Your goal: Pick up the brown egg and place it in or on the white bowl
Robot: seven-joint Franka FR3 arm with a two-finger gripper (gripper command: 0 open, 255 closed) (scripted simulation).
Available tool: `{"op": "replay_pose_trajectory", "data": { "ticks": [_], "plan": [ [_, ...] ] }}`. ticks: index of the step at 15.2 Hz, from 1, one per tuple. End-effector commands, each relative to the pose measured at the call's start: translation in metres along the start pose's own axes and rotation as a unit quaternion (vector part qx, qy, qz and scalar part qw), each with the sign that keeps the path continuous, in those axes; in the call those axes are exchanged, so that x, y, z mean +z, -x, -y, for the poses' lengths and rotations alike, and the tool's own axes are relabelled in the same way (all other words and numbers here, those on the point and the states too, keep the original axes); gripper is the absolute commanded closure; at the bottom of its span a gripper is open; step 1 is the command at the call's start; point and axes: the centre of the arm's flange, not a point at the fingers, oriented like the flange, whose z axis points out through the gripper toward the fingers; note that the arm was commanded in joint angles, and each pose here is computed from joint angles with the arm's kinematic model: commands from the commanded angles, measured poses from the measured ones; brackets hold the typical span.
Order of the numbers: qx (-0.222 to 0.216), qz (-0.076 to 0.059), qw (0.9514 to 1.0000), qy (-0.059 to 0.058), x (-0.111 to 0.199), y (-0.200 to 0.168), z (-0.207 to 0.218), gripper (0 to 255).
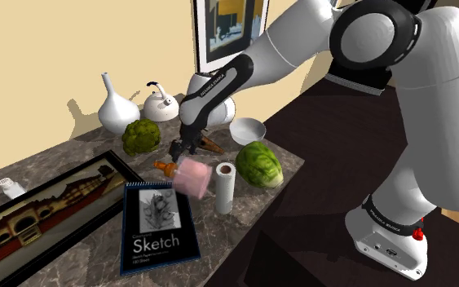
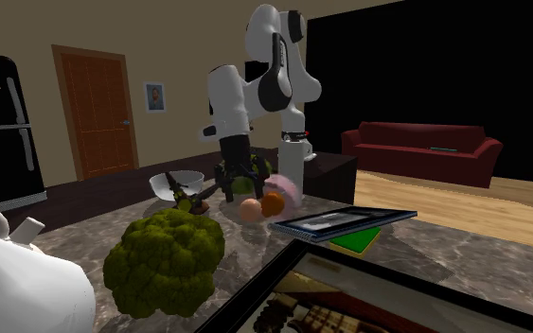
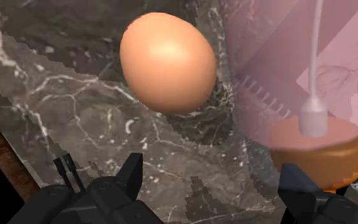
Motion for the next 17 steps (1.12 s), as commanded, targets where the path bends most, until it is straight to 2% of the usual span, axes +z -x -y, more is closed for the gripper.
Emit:
{"op": "replay_pose_trajectory", "data": {
  "ticks": [1,6,13,14,17],
  "plan": [
    [-0.005,0.031,0.9995,-0.007,0.026,0.009,0.009,0],
    [-0.005,0.031,0.9995,-0.007,0.05,0.011,0.01,0],
    [-0.005,0.031,0.9995,-0.007,0.05,0.011,0.01,0],
    [-0.006,0.031,0.9995,-0.007,0.043,0.014,0.008,255],
    [-0.005,0.031,0.9995,-0.005,0.041,0.006,0.016,255]
  ]
}}
